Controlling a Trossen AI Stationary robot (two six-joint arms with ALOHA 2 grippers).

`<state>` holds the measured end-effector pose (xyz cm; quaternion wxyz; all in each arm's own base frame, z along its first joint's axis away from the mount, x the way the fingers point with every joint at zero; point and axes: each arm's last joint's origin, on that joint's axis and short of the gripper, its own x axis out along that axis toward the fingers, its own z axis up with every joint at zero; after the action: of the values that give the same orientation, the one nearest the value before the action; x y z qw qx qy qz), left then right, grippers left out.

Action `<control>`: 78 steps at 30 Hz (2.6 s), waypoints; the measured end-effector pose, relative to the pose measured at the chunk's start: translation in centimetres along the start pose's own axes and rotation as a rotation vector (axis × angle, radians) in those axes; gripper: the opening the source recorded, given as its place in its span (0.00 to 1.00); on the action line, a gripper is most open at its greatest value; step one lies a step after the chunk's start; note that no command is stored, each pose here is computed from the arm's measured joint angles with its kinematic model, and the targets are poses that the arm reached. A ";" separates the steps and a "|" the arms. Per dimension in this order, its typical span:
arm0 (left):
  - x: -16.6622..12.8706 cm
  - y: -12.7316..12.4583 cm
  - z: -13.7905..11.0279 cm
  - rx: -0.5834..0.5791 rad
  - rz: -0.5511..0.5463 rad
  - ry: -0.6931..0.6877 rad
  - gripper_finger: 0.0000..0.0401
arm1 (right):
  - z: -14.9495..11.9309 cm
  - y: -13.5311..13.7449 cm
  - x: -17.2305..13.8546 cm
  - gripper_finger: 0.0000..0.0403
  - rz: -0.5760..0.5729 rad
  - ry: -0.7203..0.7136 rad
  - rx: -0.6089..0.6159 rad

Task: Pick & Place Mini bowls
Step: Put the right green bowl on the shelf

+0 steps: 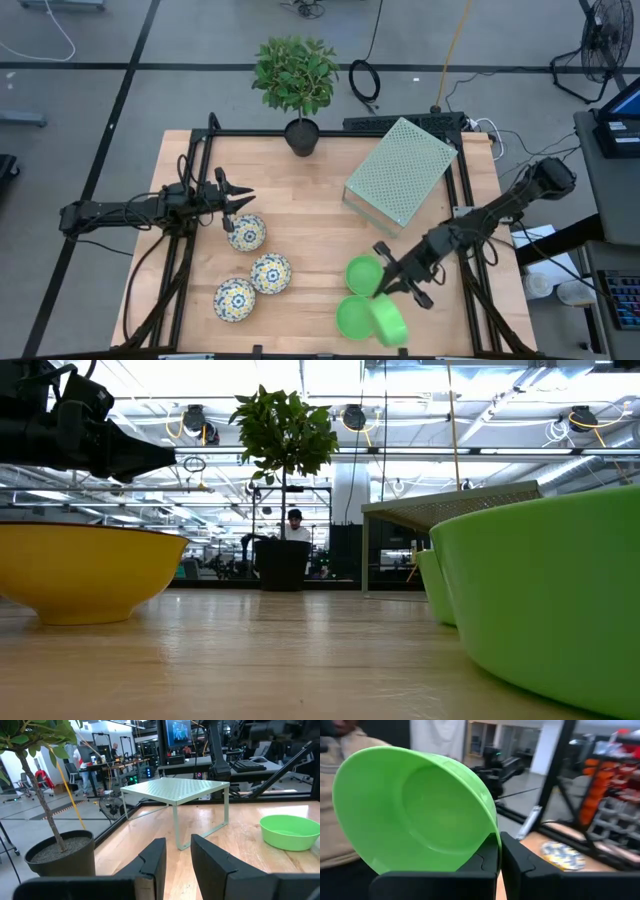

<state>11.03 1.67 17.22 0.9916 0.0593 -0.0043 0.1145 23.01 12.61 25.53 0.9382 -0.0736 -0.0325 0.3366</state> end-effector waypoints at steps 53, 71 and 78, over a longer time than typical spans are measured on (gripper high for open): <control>0.0 0.0 0.0 0.000 0.000 0.000 0.23 | 6.0 -26.1 -13.4 0.00 -1.591 0.362 -0.865; 0.0 0.0 0.0 0.000 0.000 0.000 0.23 | 28.1 -25.8 -16.0 0.00 -1.746 0.295 -0.697; 0.0 0.0 0.0 0.000 0.000 0.000 0.23 | 29.8 -24.1 -17.4 0.00 -1.871 0.325 -0.407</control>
<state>11.03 1.67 17.23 0.9917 0.0594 -0.0045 0.1143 21.36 -13.37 58.56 0.7889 -0.2246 -0.0056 -0.5720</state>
